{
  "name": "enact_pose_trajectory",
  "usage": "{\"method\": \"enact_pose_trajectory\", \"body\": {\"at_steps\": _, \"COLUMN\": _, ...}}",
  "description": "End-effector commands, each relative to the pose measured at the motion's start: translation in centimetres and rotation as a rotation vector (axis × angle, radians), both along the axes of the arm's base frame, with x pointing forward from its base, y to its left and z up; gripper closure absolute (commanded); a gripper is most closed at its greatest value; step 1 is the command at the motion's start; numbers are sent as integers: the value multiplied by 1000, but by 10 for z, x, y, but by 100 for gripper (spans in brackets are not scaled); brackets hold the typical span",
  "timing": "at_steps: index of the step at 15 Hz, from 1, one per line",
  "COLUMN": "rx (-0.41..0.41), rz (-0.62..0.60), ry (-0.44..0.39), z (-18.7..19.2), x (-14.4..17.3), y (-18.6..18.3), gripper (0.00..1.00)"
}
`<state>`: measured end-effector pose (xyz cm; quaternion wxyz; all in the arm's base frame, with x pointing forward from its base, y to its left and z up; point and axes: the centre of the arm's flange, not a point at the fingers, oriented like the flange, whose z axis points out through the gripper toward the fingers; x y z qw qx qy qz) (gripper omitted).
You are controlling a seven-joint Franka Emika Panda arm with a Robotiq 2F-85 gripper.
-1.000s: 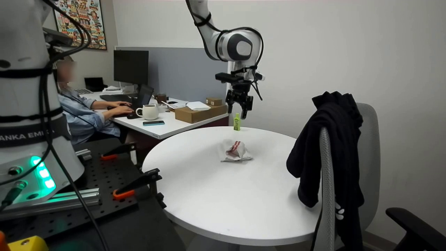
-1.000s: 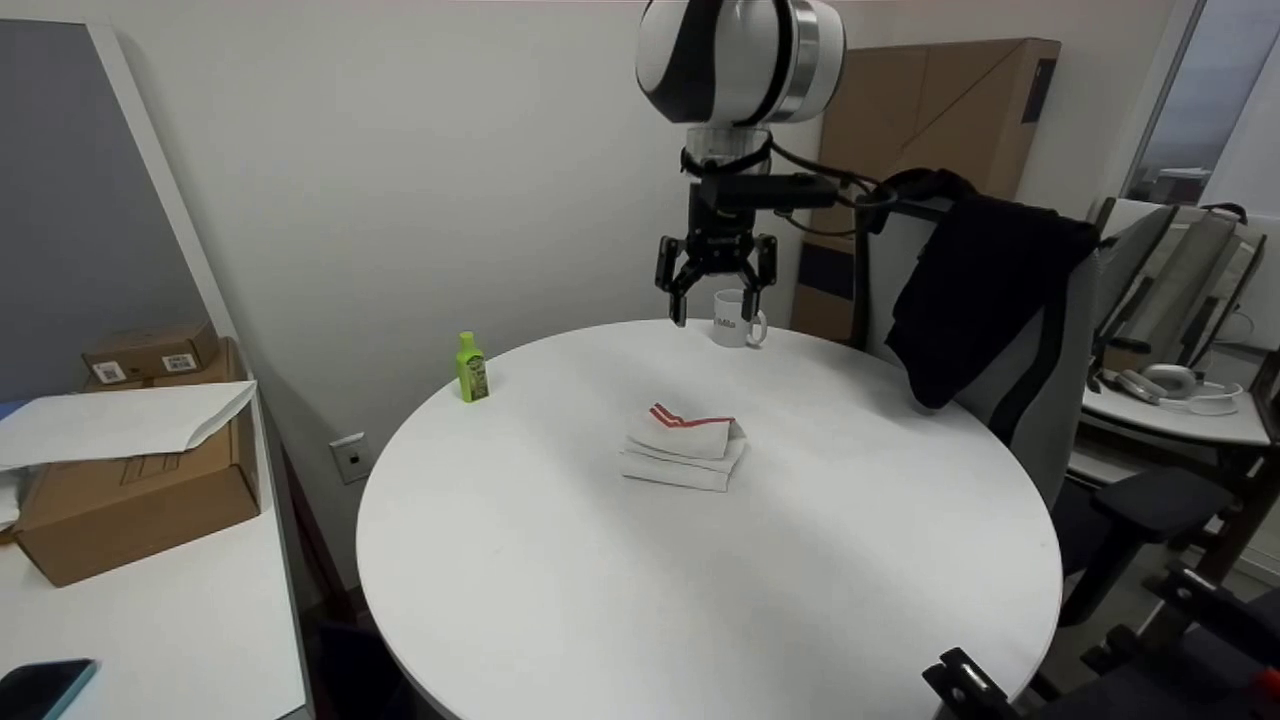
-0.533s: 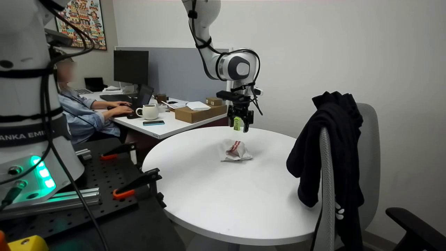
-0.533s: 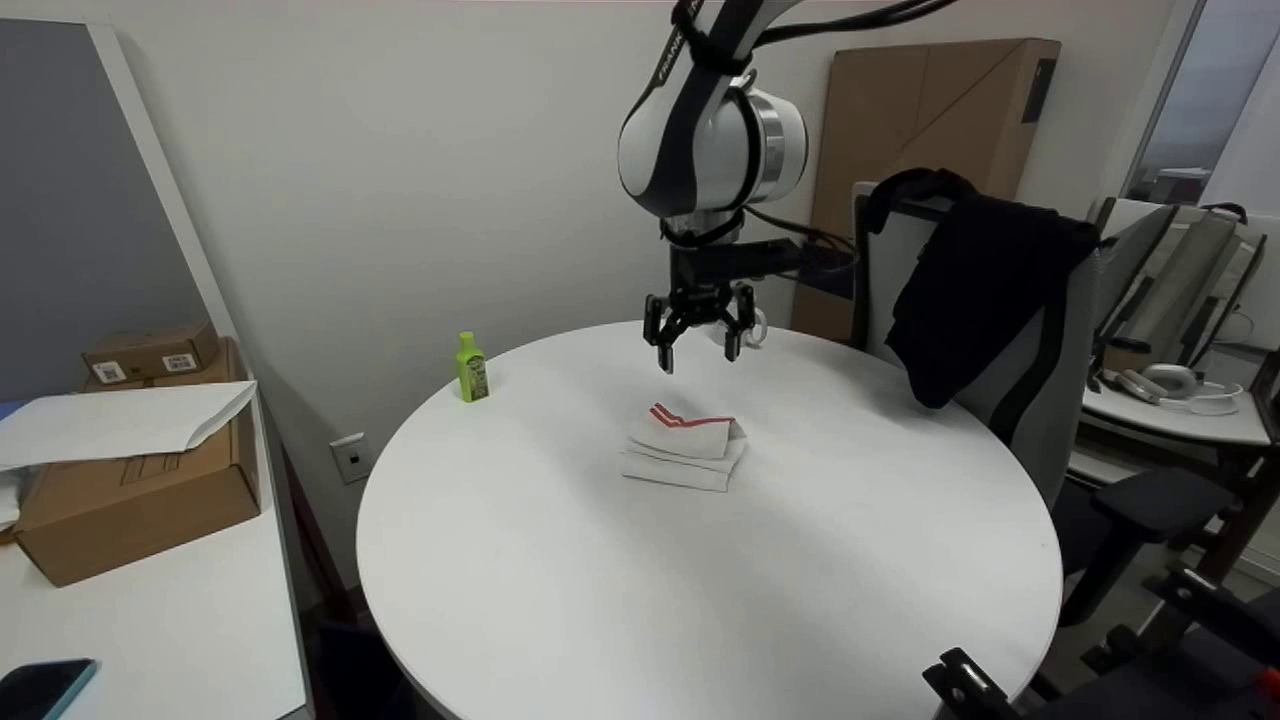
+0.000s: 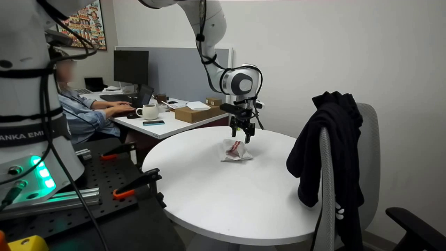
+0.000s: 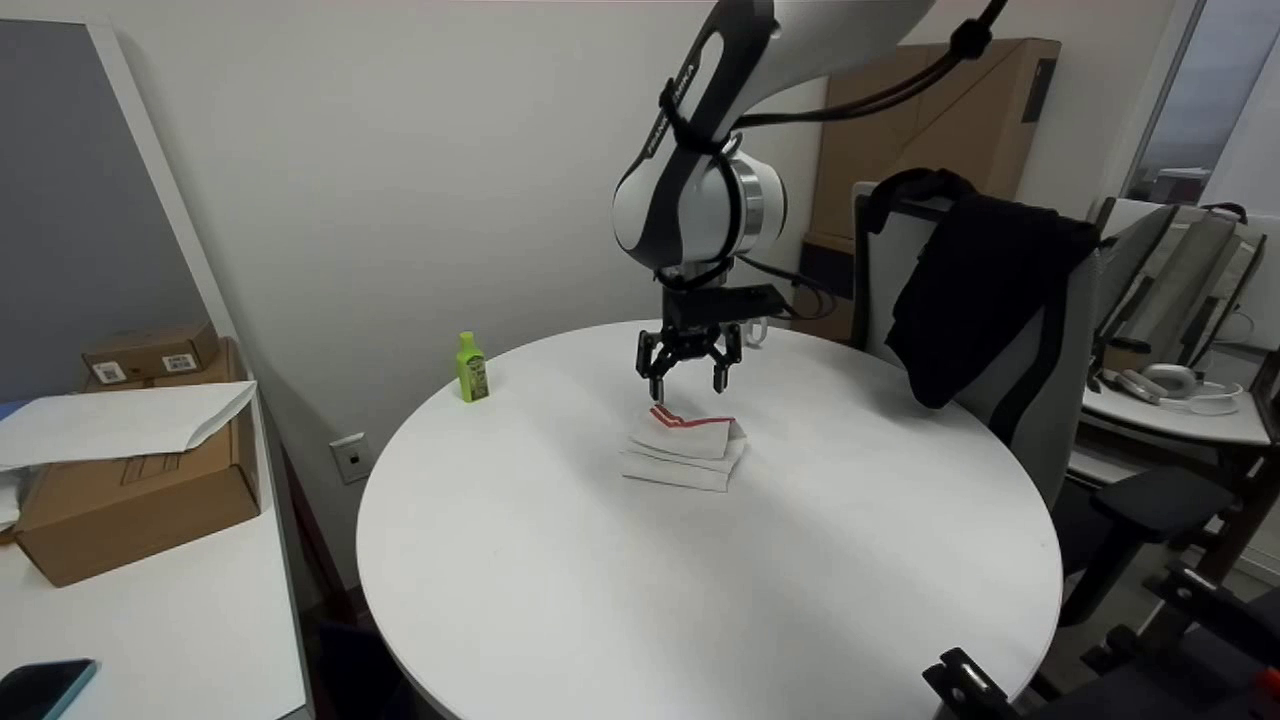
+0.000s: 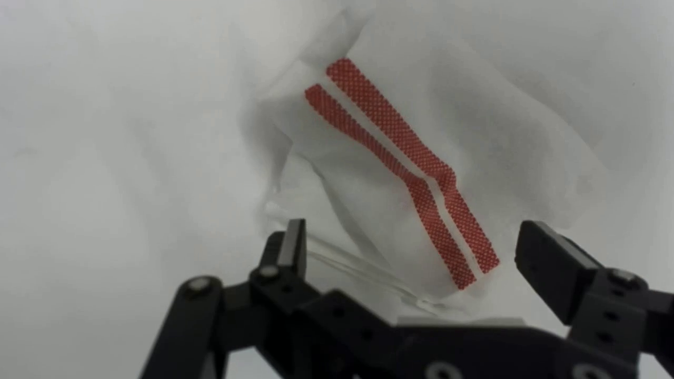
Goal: Use the towel to wipe the table then unfold it.
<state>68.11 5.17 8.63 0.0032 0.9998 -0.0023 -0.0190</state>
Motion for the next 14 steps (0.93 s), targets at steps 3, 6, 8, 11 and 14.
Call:
{"method": "enact_pose_trajectory", "body": {"at_steps": 3, "rx": 9, "rz": -5, "ry": 29, "z": -52, "x": 18, "y": 7, "gripper": 0}}
{"method": "enact_pose_trajectory", "body": {"at_steps": 6, "rx": 6, "rz": 0, "ry": 49, "z": -70, "x": 12, "y": 8, "gripper": 15}}
{"method": "enact_pose_trajectory", "body": {"at_steps": 8, "rx": 8, "rz": 2, "ry": 54, "z": -76, "x": 9, "y": 9, "gripper": 33}}
{"method": "enact_pose_trajectory", "body": {"at_steps": 11, "rx": 9, "rz": 8, "ry": 48, "z": -70, "x": 9, "y": 10, "gripper": 57}}
{"method": "enact_pose_trajectory", "body": {"at_steps": 14, "rx": 17, "rz": 16, "ry": 47, "z": -63, "x": 7, "y": 12, "gripper": 79}}
